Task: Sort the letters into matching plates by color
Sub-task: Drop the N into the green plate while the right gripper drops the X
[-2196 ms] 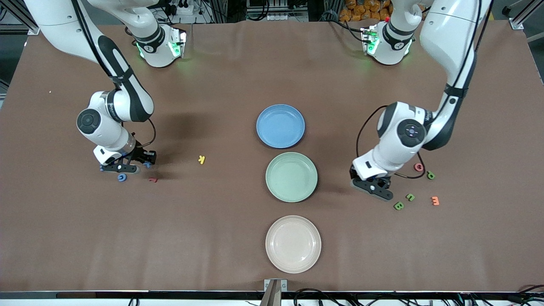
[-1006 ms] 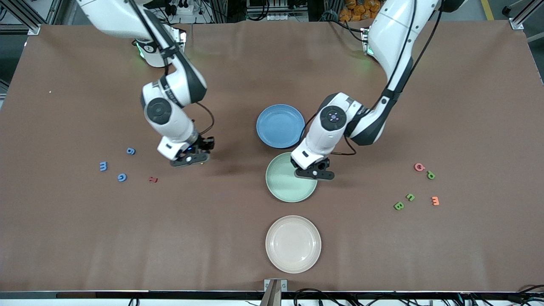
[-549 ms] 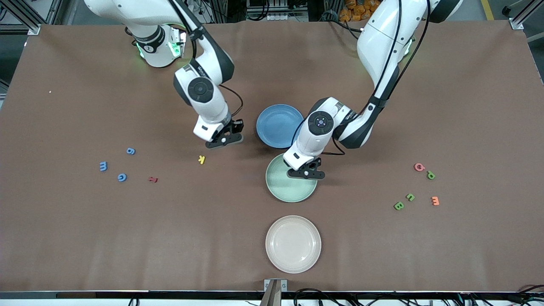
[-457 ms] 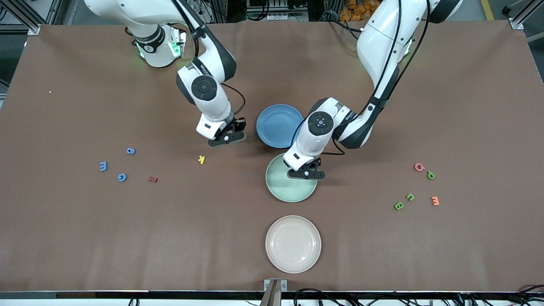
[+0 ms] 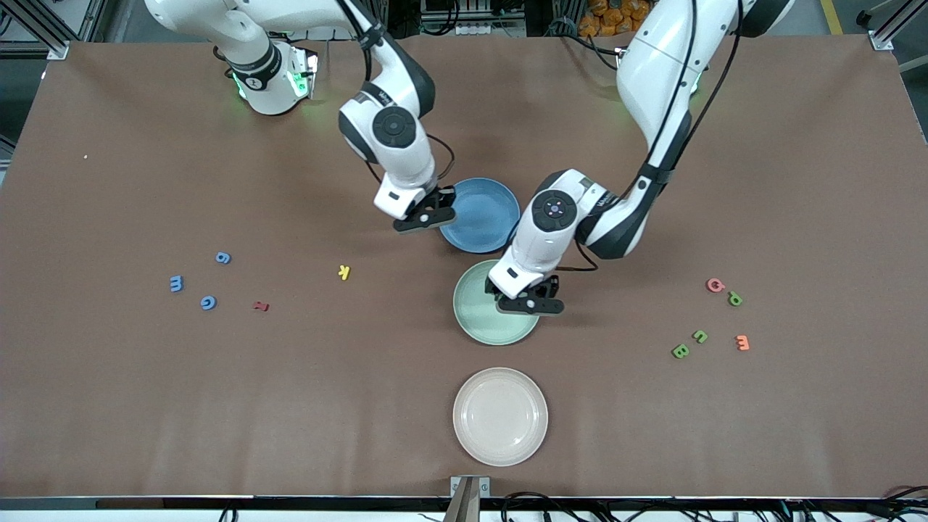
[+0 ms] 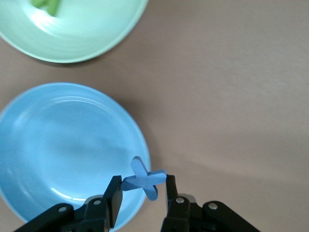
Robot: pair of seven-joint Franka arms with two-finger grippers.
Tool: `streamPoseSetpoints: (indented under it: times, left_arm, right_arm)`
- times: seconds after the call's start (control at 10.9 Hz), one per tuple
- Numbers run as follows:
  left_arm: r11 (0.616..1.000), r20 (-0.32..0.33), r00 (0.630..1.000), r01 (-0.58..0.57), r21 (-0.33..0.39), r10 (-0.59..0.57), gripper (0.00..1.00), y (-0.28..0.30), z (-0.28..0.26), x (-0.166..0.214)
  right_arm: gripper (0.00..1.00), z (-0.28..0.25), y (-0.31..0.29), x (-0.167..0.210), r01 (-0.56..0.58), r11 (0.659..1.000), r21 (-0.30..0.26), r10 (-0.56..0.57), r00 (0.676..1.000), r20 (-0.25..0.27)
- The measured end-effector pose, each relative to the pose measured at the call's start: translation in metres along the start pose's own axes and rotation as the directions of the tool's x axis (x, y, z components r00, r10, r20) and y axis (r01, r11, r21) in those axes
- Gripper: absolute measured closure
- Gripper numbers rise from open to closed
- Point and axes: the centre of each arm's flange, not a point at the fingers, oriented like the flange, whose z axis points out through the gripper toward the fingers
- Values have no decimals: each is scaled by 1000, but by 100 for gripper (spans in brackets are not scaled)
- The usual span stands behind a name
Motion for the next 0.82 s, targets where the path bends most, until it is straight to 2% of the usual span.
streamPoseSetpoints:
  times: [0.27, 0.64, 0.73, 0.82]
  left_arm:
    - [999, 0, 1000, 2, 48, -2, 0, -55, -52, 41]
    - [981, 36, 985, -171, 96, 168, 0, -170, -89, 86]
    - [971, 52, 976, -216, 101, 212, 0, -205, -87, 92]
    - [955, 71, 959, -279, 102, 273, 0, -234, -84, 96]
  right_arm:
    - [59, 4, -30, 6, 18, 1000, 13, -18, 1000, -7]
    - [59, 25, -60, -5, 30, 1000, 9, -30, 999, 12]
    - [55, 27, -64, -7, 8, 1000, 9, -8, 1000, 13]
    - [43, 28, -69, -9, -11, 1000, 14, 11, 1000, 16]
